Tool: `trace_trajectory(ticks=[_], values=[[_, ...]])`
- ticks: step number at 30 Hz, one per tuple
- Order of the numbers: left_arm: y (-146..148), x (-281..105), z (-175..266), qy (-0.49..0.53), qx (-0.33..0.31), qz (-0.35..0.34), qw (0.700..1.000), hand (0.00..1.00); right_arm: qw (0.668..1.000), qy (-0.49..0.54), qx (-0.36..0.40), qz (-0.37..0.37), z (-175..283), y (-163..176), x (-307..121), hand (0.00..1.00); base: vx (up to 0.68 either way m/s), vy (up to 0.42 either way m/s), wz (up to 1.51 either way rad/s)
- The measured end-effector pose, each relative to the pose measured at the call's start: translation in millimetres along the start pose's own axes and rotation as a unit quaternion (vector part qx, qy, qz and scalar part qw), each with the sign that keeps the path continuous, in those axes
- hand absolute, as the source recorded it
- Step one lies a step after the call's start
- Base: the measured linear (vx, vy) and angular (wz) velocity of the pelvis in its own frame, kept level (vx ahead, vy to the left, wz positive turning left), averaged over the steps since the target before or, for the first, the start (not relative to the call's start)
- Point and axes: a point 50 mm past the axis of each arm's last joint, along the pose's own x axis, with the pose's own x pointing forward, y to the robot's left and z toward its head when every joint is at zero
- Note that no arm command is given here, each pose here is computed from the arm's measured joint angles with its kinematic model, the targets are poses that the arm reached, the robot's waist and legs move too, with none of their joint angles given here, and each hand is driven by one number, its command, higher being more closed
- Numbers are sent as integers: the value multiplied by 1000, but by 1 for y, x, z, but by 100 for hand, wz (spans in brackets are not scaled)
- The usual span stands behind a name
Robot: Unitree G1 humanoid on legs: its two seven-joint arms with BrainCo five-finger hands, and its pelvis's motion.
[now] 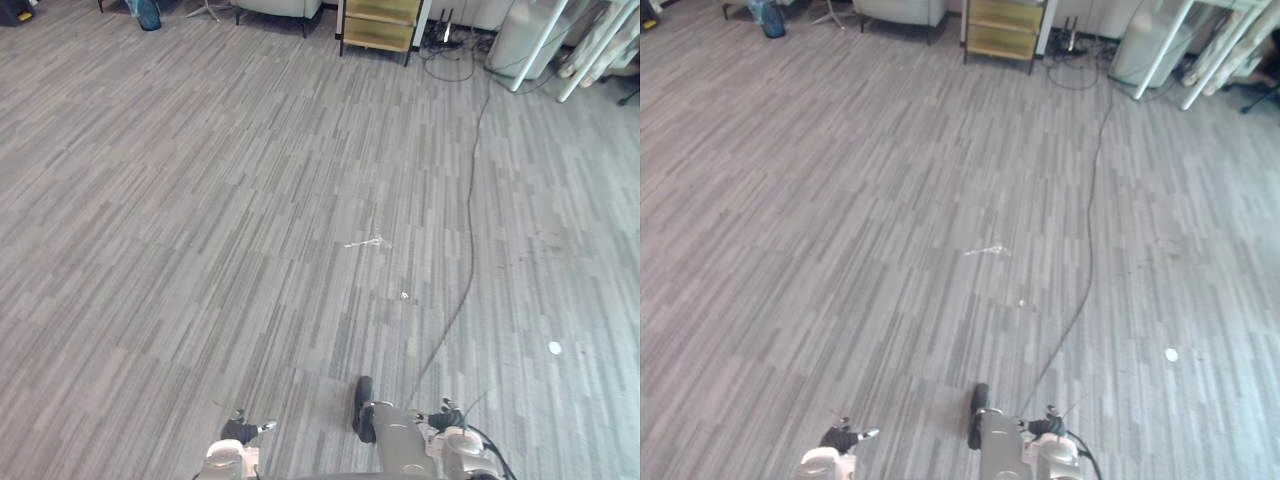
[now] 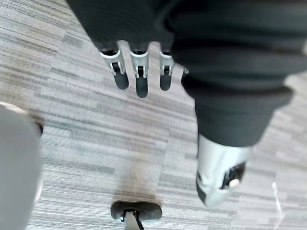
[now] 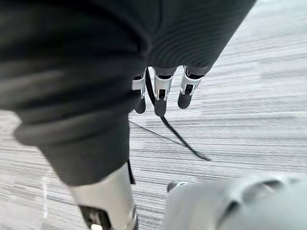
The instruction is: Pick up cushions and gather them together orderly.
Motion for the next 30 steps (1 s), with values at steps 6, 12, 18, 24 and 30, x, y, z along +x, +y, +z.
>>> trace_trajectory(ticks=[6, 12, 18, 24, 30], values=[[4, -2, 14, -45, -2, 5, 999, 0, 1000, 6, -4, 26, -2, 20, -4, 0, 638, -93, -6], [13, -2, 19, -61, -10, 15, 998, 0, 999, 24, -13, 27, -3, 24, -2, 0, 589, 149, -50], [20, 0, 14, -41, 9, 15, 999, 0, 999, 48, 3, 16, -21, 16, -5, 0, 672, 173, 9], [3, 2, 17, -38, 57, -21, 997, 0, 999, 41, 1, 8, -26, 5, -6, 0, 551, -8, 57], [-2, -1, 3, -18, 69, -30, 997, 0, 999, 33, -5, 3, -17, -1, -2, 0, 643, -246, 52]])
